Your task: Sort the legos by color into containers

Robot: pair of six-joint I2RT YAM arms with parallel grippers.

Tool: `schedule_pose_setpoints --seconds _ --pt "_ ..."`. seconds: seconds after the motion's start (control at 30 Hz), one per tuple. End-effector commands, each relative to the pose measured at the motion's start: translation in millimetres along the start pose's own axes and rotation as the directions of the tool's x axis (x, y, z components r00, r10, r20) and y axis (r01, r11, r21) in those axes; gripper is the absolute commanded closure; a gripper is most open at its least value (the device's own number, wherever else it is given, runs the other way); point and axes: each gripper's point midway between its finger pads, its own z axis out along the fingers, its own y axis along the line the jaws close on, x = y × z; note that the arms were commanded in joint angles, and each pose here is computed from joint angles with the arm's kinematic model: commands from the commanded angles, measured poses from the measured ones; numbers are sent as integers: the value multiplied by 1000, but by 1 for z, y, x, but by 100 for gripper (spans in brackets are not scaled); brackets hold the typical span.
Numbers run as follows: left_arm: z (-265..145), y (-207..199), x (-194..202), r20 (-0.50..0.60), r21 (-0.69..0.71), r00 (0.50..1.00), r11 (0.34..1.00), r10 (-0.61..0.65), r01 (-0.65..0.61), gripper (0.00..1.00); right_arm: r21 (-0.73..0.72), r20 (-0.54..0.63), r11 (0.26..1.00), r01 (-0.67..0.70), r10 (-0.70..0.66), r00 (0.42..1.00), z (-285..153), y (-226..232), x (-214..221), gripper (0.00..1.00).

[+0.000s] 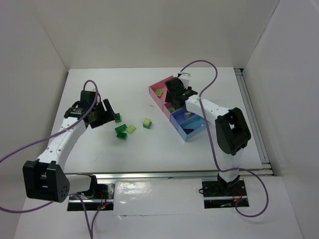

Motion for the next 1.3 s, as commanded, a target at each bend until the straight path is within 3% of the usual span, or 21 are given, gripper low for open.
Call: schedule_pose_setpoints --seconds 0.0,0.1,0.27,0.43,0.53,0.8,0.87,0.9,1.0,1.1,1.27 --pt "9 -6 6 -32 15 999 1000 26 -26 19 -63 66 998 -18 22 998 -14 13 -22 27" --pt "16 -6 12 -51 -8 998 999 31 -32 19 -181 78 982 52 -39 996 -41 38 -12 33" --pt "41 4 17 -104 -82 994 997 9 -17 19 -304 42 940 152 -146 988 -77 77 24 31" --pt "74 4 4 -134 -172 989 984 -63 39 19 -311 46 930 195 -190 981 -92 89 37 27" --pt "95 8 -3 -122 -248 989 967 -90 57 19 -272 85 946 176 -158 984 -105 78 22 27" --pt "141 18 -4 -153 -380 986 925 -60 -2 33 -223 133 966 129 -100 986 -127 47 1 26" --pt "143 16 -6 -151 -379 987 925 -60 -2 41 -190 125 975 114 -91 988 -122 32 2 26" --pt "143 13 -4 -155 -374 987 927 -51 -11 52 -184 131 977 112 -88 987 -126 29 -1 26" --pt "136 2 -3 -156 -348 987 937 -37 -20 70 -161 136 983 89 -67 988 -127 13 -5 26" --pt "121 -25 -14 -136 -262 990 963 25 -60 75 -148 150 987 62 -39 988 -129 1 -16 26" --pt "73 -117 -32 -49 19 986 987 161 -161 75 -59 180 998 17 -6 984 -126 -38 -29 26"
